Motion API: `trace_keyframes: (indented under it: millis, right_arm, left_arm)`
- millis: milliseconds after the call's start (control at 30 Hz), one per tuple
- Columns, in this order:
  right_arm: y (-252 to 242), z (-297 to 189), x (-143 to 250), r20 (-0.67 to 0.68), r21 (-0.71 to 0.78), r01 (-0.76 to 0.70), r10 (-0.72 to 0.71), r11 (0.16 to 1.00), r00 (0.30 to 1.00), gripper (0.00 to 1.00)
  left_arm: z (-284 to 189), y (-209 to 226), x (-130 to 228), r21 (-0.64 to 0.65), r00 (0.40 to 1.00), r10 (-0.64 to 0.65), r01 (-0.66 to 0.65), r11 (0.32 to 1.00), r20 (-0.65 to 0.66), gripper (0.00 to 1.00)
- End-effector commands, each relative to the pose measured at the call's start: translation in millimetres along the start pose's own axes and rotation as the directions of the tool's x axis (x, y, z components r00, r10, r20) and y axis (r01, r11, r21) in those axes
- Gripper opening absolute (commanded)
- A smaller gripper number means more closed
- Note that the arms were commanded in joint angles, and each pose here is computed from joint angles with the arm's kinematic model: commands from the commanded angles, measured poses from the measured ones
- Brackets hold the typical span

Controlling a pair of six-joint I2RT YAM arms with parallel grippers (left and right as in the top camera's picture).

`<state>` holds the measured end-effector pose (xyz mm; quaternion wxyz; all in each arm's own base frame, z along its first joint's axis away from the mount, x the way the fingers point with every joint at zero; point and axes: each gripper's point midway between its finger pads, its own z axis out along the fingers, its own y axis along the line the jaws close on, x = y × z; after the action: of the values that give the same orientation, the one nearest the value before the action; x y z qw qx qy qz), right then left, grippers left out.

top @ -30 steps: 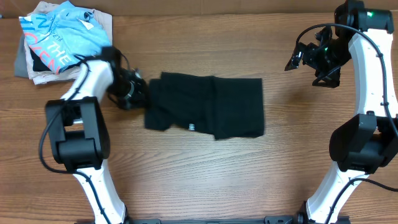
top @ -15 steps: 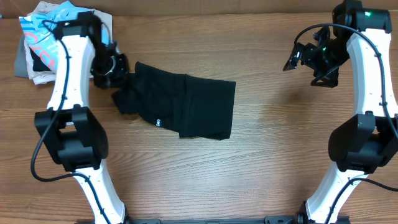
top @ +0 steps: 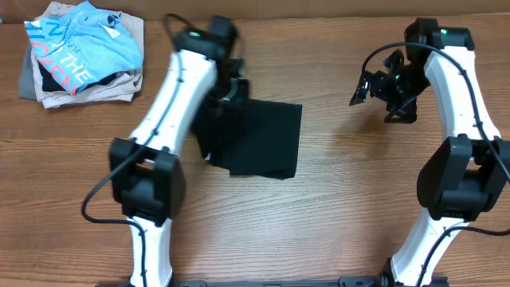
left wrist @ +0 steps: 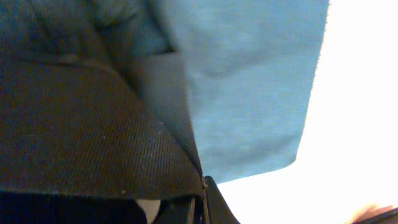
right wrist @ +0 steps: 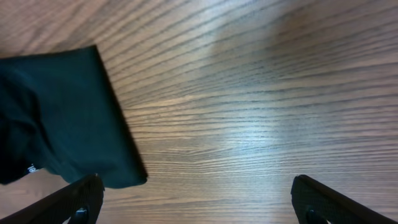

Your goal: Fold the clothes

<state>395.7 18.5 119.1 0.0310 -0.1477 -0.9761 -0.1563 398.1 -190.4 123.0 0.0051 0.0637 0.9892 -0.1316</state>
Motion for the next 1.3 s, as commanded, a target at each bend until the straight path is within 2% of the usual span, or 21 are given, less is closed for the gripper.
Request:
trace_keyframes:
  millis: [0, 200, 500, 567, 633, 700, 767, 1000, 1100, 1167, 1200, 1233, 1267]
  right_arm:
    - [3.2, 4.0, 3.8, -0.003, -0.03, 0.006, -0.006, 1.0, 1.0, 1.0]
    - [7.1, 25.2, 5.3, -0.018, -0.073, 0.011, -0.013, 0.997, 1.0, 1.0]
    - [9.0, 39.9, 9.2, -0.037, -0.111, 0.007, -0.012, 0.994, 0.999, 1.0]
    - [9.0, 39.9, 9.2, -0.036, -0.111, 0.008, -0.012, 0.994, 0.999, 1.0]
    - [9.1, 39.9, 9.1, -0.036, -0.111, 0.008, -0.012, 0.994, 0.999, 1.0]
    - [8.6, 39.2, 8.0, -0.032, -0.112, 0.007, -0.01, 0.994, 0.999, 1.0]
    - [7.6, 37.6, 6.1, -0.026, -0.114, 0.004, -0.007, 0.993, 1.0, 1.0]
    - [14.8, 9.2, -5.9, 0.016, -0.173, -0.005, 0.008, 0.985, 1.0, 1.0]
    - [27.1, -9.3, -9.0, 0.035, -0.224, 0.01, -0.003, 0.974, 0.999, 1.0]
    - [33.7, -19.9, -9.7, 0.046, -0.244, 0.022, -0.012, 0.97, 0.999, 1.0]
    - [35.8, -22.5, -9.7, 0.05, -0.244, 0.027, -0.015, 0.969, 0.999, 1.0]
    - [37.5, -24.3, -9.4, 0.052, -0.243, 0.033, -0.021, 0.969, 0.998, 1.0]
    - [38.7, -24.6, -9.2, 0.053, -0.243, 0.037, -0.025, 0.969, 0.998, 1.0]
  left_arm:
    - [-10.9, -44.6, 2.3, 0.028, 0.997, 0.047, -0.049, 0.998, 0.061, 0.04]
    - [9.9, -99.3, 18.3, 0.046, 0.984, 0.166, -0.169, 0.985, 0.066, 0.04]
    - [50.9, -135.6, 30.2, 0.057, 0.972, 0.232, -0.234, 0.97, 0.039, 0.04]
    - [57.1, -135.8, 31.7, 0.053, 0.974, 0.224, -0.225, 0.973, 0.026, 0.08]
    - [61.2, -135.3, 33.0, 0.054, 0.976, 0.215, -0.216, 0.975, 0.013, 0.24]
    - [63.7, -134.0, 34.6, 0.052, 0.977, 0.213, -0.213, 0.976, 0.001, 0.31]
    - [64.0, -132.0, 37.6, 0.047, 0.978, 0.21, -0.209, 0.977, -0.013, 0.44]
    - [47.8, -123.1, 36.4, 0.028, 0.978, 0.209, -0.209, 0.978, -0.018, 0.39]
    - [24.1, -96.5, 21.7, -0.045, 0.988, 0.155, -0.154, 0.987, 0.018, 0.38]
    - [8.4, -73.3, 10.8, -0.073, 0.995, 0.099, -0.096, 0.993, 0.035, 0.41]
    - [3.4, -61.0, 5.1, -0.073, 0.997, 0.068, -0.065, 0.995, 0.041, 0.49]
    - [0.0, -47.6, -0.4, -0.075, 0.998, 0.037, -0.034, 0.997, 0.046, 0.7]
    - [-2.8, -33.5, -5.3, -0.076, 0.999, 0.006, -0.002, 0.997, 0.049, 1.0]
